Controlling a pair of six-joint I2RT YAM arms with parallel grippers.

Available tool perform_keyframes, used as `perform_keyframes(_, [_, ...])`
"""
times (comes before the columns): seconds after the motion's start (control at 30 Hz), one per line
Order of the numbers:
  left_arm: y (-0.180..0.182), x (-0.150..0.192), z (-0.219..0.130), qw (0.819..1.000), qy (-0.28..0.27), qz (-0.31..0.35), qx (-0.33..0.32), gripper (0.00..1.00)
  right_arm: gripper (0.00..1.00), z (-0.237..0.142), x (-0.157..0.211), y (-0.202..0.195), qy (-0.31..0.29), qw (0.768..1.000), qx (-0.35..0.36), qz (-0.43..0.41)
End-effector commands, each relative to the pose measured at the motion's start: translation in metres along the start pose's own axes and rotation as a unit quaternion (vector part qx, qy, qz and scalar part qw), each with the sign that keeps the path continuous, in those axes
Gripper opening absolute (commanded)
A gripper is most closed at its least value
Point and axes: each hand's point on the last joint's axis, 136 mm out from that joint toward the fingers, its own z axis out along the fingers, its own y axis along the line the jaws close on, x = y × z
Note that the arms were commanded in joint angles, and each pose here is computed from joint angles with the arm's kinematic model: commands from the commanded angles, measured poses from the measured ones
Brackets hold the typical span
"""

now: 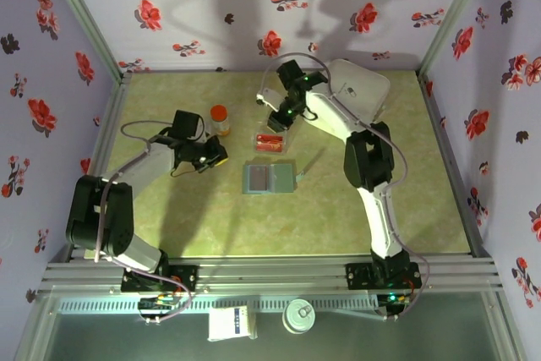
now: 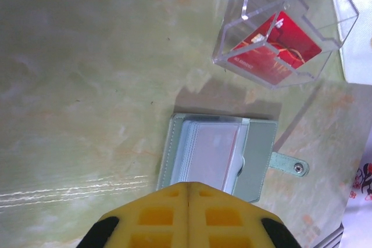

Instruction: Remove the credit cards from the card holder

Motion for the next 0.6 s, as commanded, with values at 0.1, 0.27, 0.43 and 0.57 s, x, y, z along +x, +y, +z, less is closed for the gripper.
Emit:
perform_keyframes(0.1, [-0.015, 0.012, 0.018, 0.999, 0.026, 0.011, 0.016, 0.01, 0.20, -0.014, -0.010, 0.006, -0.060, 0.987, 0.019, 0.146])
perform_keyframes(0.27, [-0.019, 0.022, 0.028, 0.999, 0.038, 0.023, 0.017, 0.00, 0.18, -0.009, 0.007, 0.017, -0.082, 0.961, 0.017, 0.264])
perform_keyframes(0.43, [-0.019, 0.035, 0.038, 0.998, 0.050, 0.030, 0.016, 0.00, 0.18, -0.005, 0.027, 0.028, -0.114, 0.924, 0.014, 0.365])
perform_keyframes(0.57, [-0.016, 0.044, 0.046, 0.998, 0.053, 0.032, 0.013, 0.00, 0.19, 0.001, 0.041, 0.042, -0.108, 0.898, 0.010, 0.426])
